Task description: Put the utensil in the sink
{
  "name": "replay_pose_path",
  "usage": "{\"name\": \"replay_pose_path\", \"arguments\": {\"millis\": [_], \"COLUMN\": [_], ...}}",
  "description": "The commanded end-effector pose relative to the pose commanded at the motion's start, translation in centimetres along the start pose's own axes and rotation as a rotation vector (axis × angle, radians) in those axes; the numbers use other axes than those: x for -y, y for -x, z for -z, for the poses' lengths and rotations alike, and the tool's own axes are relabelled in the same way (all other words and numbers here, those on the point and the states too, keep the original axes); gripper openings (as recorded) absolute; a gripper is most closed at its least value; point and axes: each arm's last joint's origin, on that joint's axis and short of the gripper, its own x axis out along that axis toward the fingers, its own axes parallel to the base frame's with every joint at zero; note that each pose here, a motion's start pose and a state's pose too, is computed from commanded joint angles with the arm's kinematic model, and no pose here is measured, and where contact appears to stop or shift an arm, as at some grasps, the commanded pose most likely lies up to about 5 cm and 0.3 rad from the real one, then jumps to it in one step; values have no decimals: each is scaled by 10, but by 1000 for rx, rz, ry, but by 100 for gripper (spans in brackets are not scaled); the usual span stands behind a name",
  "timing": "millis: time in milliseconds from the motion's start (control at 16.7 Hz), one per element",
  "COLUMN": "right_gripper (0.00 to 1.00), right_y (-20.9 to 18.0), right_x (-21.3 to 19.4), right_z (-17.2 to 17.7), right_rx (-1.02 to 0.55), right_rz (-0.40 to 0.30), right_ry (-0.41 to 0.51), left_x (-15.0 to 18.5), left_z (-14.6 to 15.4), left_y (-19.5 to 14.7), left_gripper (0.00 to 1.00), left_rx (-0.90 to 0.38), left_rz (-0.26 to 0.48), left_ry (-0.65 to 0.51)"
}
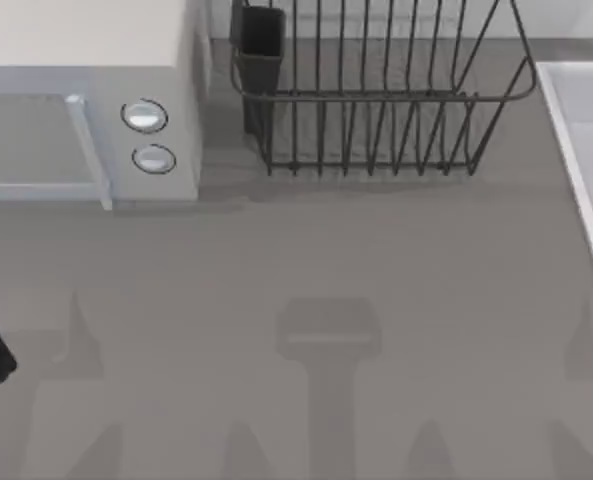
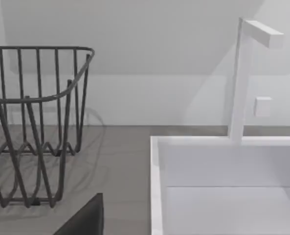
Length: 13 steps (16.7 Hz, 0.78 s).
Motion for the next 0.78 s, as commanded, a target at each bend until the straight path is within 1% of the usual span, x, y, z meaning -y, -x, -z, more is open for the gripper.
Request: {"name": "replay_pose_path", "arguments": {"millis": [180,360,540,660,780], "right_gripper": [100,100,100,100,100], "right_y": [0,-2,-9,-18,-29], "right_x": [1,6,15,23,34], "right_z": [-1,-11,-21,-26,-27], "right_rx": [-15,-129,-360,-569,-793], "right_rz": [6,46,114,172,234], "right_ry": [-2,-22,-75,-136,-217], "left_x": [0,0,0,0,0], "left_z": [0,0,0,0,0], "left_y": [0,0,0,0,0], "left_gripper": [100,100,100,100,100], "left_rx": [0,0,0,0,0], "left_rz": [0,0,0,0,0], "left_ry": [0,0,0,0,0]}}
